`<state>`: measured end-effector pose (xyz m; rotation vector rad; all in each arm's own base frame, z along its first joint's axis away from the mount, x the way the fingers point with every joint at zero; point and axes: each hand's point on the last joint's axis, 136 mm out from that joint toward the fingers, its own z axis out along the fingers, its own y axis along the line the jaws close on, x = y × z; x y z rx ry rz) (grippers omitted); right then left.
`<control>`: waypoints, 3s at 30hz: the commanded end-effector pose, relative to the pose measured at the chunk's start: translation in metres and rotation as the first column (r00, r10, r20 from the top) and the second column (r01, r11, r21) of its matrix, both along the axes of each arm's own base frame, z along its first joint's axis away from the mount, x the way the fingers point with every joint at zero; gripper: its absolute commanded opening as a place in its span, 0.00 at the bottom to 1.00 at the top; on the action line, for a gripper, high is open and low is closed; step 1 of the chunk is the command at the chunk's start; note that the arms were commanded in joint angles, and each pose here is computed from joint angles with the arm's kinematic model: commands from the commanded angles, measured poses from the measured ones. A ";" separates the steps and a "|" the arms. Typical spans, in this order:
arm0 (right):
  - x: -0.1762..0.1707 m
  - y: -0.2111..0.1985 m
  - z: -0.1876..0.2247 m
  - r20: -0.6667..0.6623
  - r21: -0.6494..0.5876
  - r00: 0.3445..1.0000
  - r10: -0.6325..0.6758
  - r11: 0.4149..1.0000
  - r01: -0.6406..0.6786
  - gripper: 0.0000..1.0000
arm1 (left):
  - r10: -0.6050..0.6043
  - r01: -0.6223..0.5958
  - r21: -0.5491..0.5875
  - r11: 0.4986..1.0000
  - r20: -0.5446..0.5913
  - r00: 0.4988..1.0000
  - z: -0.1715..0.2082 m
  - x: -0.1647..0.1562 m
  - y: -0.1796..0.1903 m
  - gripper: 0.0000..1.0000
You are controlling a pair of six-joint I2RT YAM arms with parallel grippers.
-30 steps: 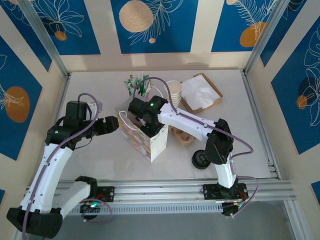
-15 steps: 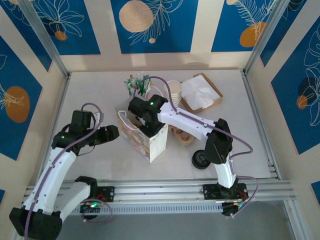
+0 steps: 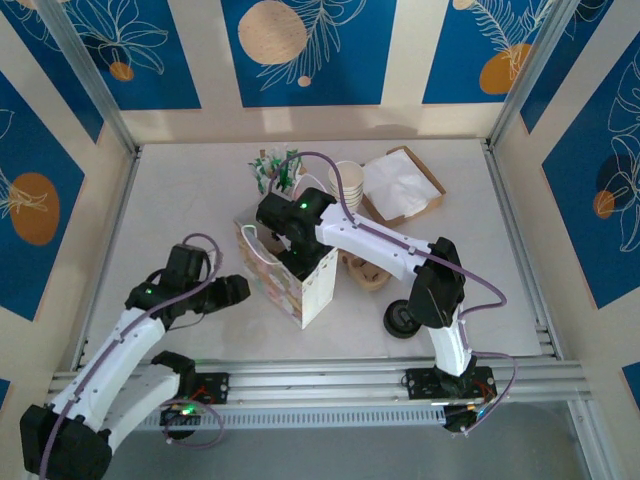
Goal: Pack the takeout coffee
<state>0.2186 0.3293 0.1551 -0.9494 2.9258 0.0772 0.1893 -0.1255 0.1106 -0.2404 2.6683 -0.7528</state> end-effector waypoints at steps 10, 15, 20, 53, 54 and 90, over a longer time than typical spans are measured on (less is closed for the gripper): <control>-0.014 -0.004 -0.023 -0.107 -0.015 0.994 -0.032 0.999 0.030 0.49 | 0.012 -0.012 0.056 0.998 -0.015 1.000 -0.031 0.000 -0.009 0.63; -0.015 -0.012 -0.042 -0.133 -0.070 0.990 -0.039 0.997 0.029 0.49 | 0.018 -0.017 0.075 0.997 -0.017 1.000 -0.036 0.000 -0.006 0.63; -0.017 -0.012 -0.054 -0.156 -0.089 0.987 -0.040 0.996 0.026 0.49 | 0.023 -0.021 0.067 0.998 -0.021 1.000 -0.039 0.001 -0.009 0.63; -0.004 0.001 -0.003 -0.011 -0.017 0.999 -0.038 0.999 0.038 0.73 | 0.015 -0.011 0.096 0.995 -0.041 0.999 -0.054 0.003 -0.013 0.63; -0.004 0.001 0.001 -0.002 -0.017 0.999 -0.037 0.999 0.037 0.75 | 0.015 -0.011 0.100 0.995 -0.043 0.999 -0.056 0.002 -0.013 0.63; -0.009 -0.013 0.085 0.150 0.050 0.988 -0.040 0.998 0.033 0.81 | 0.011 -0.004 0.118 0.993 -0.055 0.998 -0.061 0.006 -0.014 0.63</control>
